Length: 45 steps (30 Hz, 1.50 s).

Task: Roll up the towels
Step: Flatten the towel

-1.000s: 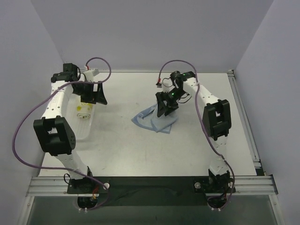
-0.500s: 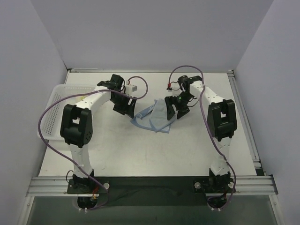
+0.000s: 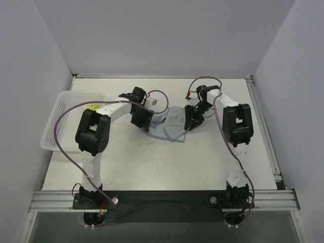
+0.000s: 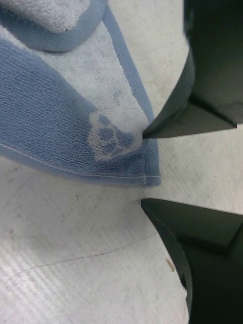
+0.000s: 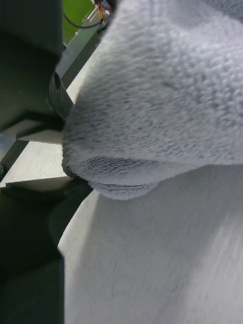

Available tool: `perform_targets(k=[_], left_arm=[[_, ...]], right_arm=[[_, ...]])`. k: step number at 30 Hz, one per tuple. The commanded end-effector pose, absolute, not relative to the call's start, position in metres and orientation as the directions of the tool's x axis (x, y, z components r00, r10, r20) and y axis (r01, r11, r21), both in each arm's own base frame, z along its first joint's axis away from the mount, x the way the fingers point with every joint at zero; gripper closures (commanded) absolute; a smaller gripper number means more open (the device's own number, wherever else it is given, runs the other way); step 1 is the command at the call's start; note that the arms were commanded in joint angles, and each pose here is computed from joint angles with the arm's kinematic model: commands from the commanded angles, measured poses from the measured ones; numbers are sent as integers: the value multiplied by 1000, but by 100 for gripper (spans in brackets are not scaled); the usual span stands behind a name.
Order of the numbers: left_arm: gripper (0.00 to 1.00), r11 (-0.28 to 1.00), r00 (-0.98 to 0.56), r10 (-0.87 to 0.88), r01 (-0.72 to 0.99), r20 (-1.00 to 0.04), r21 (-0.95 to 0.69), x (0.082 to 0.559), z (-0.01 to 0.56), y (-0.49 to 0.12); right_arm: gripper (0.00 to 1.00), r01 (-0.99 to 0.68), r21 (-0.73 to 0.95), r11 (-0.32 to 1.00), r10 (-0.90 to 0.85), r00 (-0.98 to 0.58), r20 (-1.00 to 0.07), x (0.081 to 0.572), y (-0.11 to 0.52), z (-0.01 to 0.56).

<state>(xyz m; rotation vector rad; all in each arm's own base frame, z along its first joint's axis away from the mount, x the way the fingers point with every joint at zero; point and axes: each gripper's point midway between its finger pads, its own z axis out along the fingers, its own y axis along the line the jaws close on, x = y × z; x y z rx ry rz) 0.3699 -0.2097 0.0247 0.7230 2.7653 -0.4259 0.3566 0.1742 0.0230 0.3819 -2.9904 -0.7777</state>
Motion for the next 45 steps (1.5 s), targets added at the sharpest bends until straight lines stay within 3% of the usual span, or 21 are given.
perform_targets(k=[1,3,4,6,7,8,23,24,25,28,30,37,41,45], left_arm=[[43,848,-846,442,503,-298,-170,376,1,-211],[55,856,-850,442,496,-288,-148,376,-3,-206],[71,855,-847,448,499,-286,-141,375,-3,-204],[85,848,-833,468,517,-294,-117,375,0,-199],[98,847,-834,477,521,-278,-108,371,-1,-194],[100,841,-826,490,532,-278,-97,371,1,-190],[100,858,-824,487,514,-289,-20,371,45,-101],[100,854,-819,492,520,-295,-19,372,47,-101],[100,849,-816,497,527,-297,-28,371,46,-104],[100,839,-812,495,539,-309,-73,372,49,-117],[100,825,-817,482,545,-317,-150,366,54,-132],[71,757,-836,371,524,-404,-390,369,89,-182],[54,739,-845,296,498,-445,-454,380,108,-192],[51,720,-820,280,523,-499,-455,385,121,-196]], right_arm=[[72,-188,545,817,-192,-980,-51,365,176,45],[81,-177,551,816,-166,-984,-70,368,167,55],[87,-171,553,815,-158,-985,-72,368,162,57],[93,-147,554,820,-118,-989,-89,371,146,67],[98,-134,551,824,-103,-991,-87,371,138,69],[100,-128,543,830,-93,-991,-92,371,131,74],[99,-96,325,941,-121,-991,56,325,-2,76],[93,-90,327,941,-121,-990,77,323,-2,75],[74,-86,330,940,-118,-990,78,326,-2,76],[56,-57,361,931,-95,-991,89,332,6,75],[55,-71,355,932,-101,-993,65,335,5,79],[56,-271,301,914,-231,-959,-163,320,16,113],[56,-420,116,900,-410,-906,-101,298,14,88],[55,-457,60,887,-455,-889,-47,287,12,73]])
